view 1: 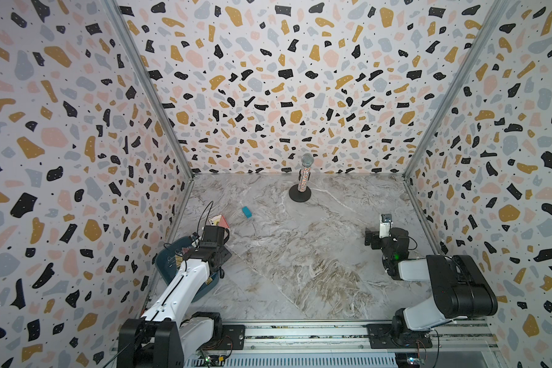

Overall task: Take out the binder clips from the storage box
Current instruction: Move the storage box to the center of the board.

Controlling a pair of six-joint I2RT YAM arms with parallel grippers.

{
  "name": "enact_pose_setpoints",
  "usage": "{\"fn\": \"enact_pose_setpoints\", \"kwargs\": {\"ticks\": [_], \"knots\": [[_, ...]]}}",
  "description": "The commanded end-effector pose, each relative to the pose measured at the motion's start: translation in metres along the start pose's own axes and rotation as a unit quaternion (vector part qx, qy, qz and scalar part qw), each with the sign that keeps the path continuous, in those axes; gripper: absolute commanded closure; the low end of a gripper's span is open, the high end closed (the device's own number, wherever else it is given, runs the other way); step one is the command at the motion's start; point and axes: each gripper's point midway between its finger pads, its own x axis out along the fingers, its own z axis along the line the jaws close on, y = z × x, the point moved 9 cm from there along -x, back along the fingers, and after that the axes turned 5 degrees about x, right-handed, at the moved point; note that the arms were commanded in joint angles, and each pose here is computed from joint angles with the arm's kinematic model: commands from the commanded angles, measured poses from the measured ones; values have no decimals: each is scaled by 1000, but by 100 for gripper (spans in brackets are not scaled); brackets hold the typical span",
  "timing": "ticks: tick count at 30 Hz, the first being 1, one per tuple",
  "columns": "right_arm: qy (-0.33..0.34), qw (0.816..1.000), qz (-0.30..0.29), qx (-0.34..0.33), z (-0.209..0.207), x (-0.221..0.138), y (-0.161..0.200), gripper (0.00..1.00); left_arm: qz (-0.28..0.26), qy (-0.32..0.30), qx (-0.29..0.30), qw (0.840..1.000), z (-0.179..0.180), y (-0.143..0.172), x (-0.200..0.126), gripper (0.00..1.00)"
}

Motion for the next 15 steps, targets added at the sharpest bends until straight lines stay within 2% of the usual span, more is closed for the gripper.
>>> {"fn": "enact_pose_setpoints", "kwargs": {"ticks": [1, 15], "knots": [[-1, 1000, -13, 0, 0, 3, -10, 0, 13, 4, -13, 1000, 3, 7, 5, 41], [-1, 1000, -13, 0, 0, 2, -10, 0, 28, 44, -2, 999, -18, 17, 14, 54]]}}
